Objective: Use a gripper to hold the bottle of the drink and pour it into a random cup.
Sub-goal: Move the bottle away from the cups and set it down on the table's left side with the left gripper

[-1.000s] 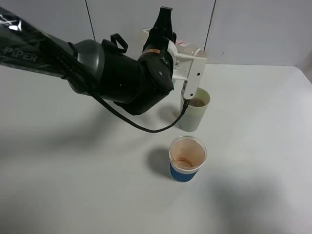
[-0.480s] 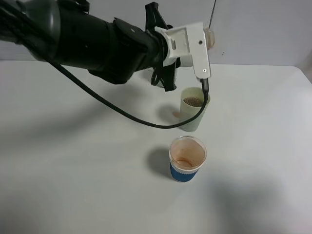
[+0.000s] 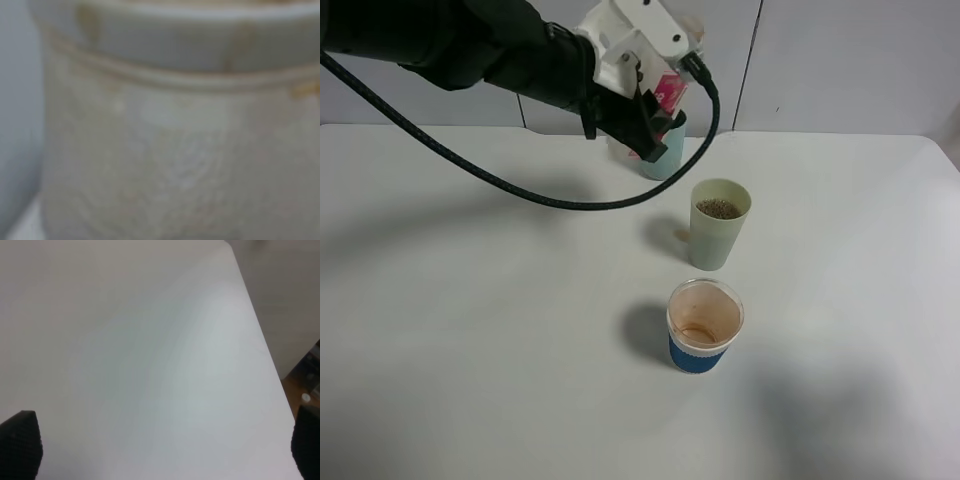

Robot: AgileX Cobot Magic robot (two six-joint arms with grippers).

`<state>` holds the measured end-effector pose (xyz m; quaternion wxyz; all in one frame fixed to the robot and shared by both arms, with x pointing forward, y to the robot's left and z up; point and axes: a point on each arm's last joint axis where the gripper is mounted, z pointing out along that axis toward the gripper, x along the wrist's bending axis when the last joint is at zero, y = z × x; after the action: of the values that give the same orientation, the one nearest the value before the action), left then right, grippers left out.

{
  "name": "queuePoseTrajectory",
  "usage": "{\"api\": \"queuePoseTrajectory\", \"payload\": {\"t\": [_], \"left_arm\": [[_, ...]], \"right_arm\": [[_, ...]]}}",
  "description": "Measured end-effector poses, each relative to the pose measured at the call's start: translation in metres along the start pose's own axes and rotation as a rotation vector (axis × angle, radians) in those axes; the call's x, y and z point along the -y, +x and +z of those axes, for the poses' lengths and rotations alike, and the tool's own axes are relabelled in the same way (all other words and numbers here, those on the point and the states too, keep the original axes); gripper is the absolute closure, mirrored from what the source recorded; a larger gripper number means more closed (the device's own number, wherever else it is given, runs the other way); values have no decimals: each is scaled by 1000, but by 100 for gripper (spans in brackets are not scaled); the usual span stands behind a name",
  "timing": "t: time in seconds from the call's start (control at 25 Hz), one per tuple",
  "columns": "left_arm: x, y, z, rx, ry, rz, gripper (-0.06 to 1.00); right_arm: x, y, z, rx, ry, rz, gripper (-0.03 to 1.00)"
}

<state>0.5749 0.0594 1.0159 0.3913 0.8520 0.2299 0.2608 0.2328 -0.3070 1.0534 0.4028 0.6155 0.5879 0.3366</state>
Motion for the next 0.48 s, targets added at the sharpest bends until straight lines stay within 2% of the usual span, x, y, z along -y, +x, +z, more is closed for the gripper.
{"api": "queuePoseTrajectory", "payload": {"t": [0.2,0.48], "left_arm": [[8,19,-11,-43,71,-64,62],[36,30,-19,-151,66,-118,62]], "right_arm": [[0,0,0,0,0,0,-2],[0,0,0,0,0,0,-2]]}}
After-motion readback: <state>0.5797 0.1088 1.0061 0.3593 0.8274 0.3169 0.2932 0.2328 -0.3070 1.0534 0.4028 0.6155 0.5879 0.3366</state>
